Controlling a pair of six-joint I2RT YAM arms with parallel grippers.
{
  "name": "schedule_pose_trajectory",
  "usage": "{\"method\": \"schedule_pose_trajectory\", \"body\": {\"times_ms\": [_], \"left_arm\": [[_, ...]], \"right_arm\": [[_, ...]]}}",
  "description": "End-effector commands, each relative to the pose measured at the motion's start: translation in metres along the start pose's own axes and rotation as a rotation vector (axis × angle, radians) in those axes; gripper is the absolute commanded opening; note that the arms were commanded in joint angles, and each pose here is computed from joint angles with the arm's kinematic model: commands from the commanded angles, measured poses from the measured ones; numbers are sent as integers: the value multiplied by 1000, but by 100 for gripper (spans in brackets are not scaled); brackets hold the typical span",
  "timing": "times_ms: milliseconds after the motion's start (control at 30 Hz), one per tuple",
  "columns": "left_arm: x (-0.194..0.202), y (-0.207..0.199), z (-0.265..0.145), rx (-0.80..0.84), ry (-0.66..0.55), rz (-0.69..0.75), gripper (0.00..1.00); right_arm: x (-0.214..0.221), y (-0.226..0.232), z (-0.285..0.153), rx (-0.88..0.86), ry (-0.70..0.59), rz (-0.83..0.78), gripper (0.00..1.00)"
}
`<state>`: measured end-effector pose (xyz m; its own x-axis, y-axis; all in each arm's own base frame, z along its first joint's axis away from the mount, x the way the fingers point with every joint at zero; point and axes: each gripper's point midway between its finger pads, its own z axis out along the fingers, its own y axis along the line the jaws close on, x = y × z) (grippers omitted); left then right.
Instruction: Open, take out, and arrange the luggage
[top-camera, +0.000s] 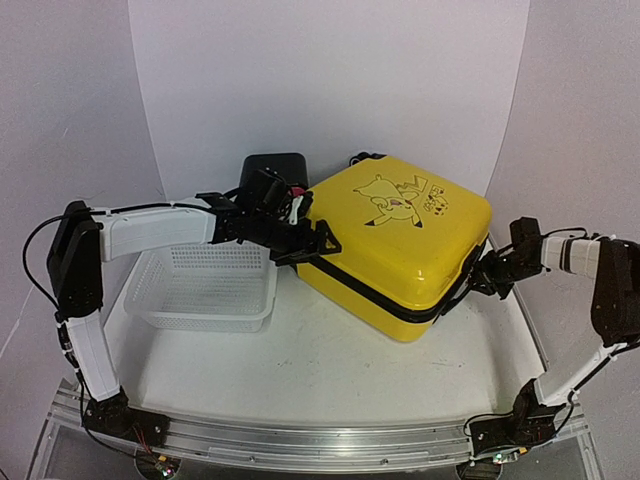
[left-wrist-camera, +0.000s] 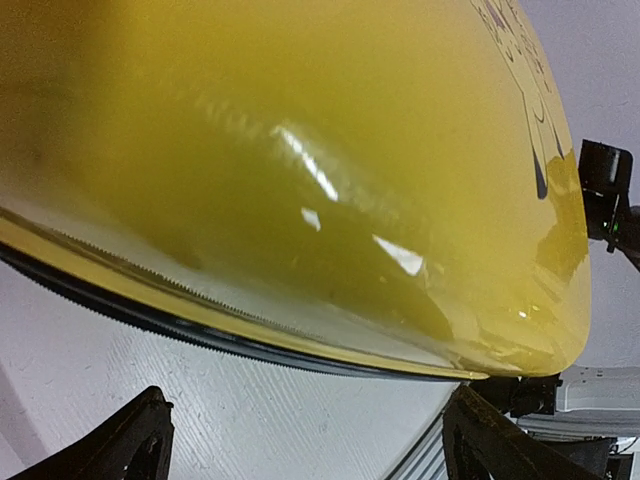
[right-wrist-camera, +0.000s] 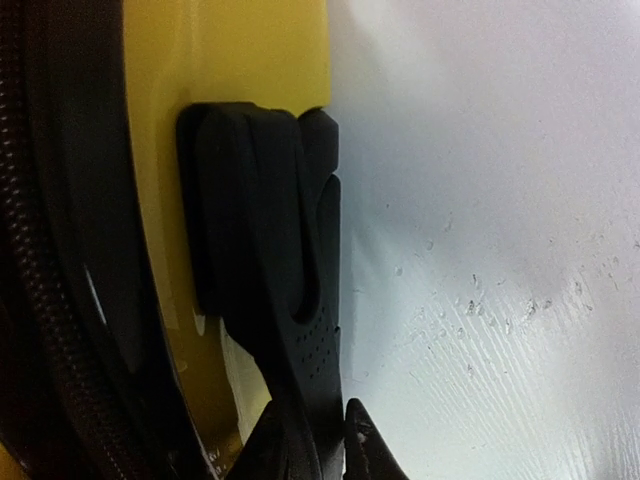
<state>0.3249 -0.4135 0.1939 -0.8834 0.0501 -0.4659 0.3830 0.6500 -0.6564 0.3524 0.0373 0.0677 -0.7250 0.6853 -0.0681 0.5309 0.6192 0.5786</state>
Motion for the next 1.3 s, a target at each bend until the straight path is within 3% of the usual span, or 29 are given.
{"method": "schedule_pose_trajectory", "body": {"times_ms": [0, 200, 333, 533, 633, 733, 833, 1000, 1267], "left_arm": [[-30, -28, 3, 76, -59, 46, 94], [-42, -39, 20, 120, -43, 49, 93], [-42, -49, 32, 152, -25, 48, 93], [-57, -56, 54, 178, -27, 53, 93], [-68, -61, 67, 190, -19, 61, 93], [-79, -68, 71, 210, -35, 80, 93], [-93, -60, 75, 205, -56, 78, 94], [-121, -30, 67, 150, -91, 93, 95], [-122, -23, -6, 3, -129, 254, 99]], "right_arm": [[20, -68, -6, 226, -51, 70, 9], [60, -99, -18, 248, -53, 100, 0], [78, -109, -35, 267, -57, 95, 0], [103, -99, -38, 151, -14, 21, 0], [113, -90, -43, 88, 9, -41, 2], [123, -79, -46, 1, 32, -100, 14], [130, -59, -43, -84, 73, -172, 16], [133, -25, -37, -127, 79, -282, 18], [147, 10, -29, -151, 76, -389, 28]]}}
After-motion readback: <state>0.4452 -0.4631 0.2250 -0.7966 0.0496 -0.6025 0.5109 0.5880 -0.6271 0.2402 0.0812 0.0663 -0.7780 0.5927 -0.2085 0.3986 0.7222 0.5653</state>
